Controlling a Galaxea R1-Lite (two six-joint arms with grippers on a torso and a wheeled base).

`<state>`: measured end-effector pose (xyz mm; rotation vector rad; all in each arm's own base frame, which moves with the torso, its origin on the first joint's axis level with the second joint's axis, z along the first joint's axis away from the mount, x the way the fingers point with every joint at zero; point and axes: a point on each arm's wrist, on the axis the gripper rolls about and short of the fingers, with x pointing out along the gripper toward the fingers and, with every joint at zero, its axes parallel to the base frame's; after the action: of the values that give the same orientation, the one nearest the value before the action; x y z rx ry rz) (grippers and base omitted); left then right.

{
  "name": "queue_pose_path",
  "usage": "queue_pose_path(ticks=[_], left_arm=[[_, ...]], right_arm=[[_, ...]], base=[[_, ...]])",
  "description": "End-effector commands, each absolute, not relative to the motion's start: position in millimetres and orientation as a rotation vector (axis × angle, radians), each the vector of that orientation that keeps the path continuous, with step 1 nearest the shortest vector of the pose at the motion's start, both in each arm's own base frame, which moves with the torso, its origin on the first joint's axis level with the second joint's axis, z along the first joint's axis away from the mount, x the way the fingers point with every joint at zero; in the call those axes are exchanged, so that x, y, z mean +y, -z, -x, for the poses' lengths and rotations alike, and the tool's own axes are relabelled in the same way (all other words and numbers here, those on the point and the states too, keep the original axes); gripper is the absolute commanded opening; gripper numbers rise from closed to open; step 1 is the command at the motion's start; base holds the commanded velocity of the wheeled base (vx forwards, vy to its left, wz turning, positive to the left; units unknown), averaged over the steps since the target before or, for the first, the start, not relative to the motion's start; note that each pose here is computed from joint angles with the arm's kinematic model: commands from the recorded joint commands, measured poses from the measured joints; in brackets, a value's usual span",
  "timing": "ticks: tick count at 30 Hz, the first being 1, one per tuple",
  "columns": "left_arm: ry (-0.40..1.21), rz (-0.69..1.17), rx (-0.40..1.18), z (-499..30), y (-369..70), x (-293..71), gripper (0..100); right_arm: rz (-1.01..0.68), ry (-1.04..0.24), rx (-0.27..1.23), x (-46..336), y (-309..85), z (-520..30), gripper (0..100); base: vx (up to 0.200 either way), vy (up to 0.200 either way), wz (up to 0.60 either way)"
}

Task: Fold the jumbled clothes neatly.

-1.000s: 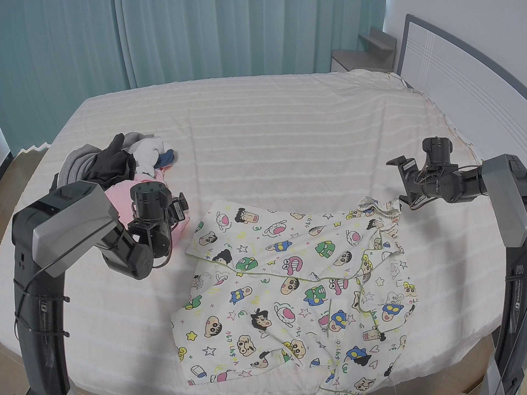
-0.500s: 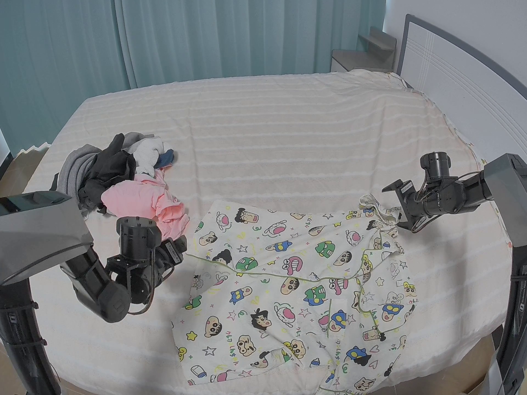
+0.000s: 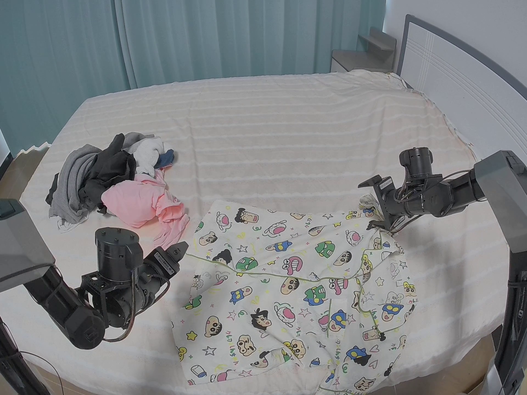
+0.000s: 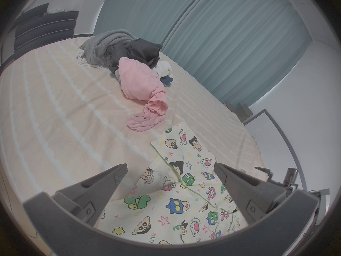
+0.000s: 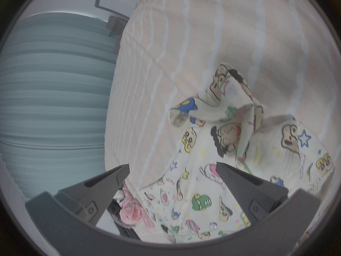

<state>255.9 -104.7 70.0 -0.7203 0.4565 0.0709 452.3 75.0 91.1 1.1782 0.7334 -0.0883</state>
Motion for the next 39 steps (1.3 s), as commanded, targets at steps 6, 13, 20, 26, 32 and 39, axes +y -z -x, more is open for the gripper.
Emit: queue_pose_path(ticks=[6, 13, 20, 26, 32, 39], left_arm=[[-0.040, 0.754, 0.378, -244, -81, -100, 100], [-0.032, 0.763, 0.356, -240, -80, -99, 100], [-0.035, 0.765, 0.351, -239, -78, -97, 100], [-0.031, 0.767, 0.342, -237, -78, -96, 100], [-0.038, 0.761, 0.357, -236, -75, -96, 100], [0.023, 0.746, 0.429, -237, -66, -98, 100]], right_arm=[[-1.135, 0.175, 0.614, 67, -49, -484, 100], [-1.033, 0.209, 0.549, 58, -35, -514, 100], [-0.889, 0.265, 0.410, 47, -46, -539, 100], [-0.807, 0.234, 0.377, 47, -55, -540, 100], [-0.816, 0.180, 0.251, 45, -101, -536, 100], [-0.815, 0.085, 0.323, 58, -157, -469, 100]], base=[[0.000, 0.000, 0.00], [0.000, 0.000, 0.00], [0.000, 0.000, 0.00], [0.000, 0.000, 0.00], [0.000, 0.000, 0.00], [0.000, 0.000, 0.00]])
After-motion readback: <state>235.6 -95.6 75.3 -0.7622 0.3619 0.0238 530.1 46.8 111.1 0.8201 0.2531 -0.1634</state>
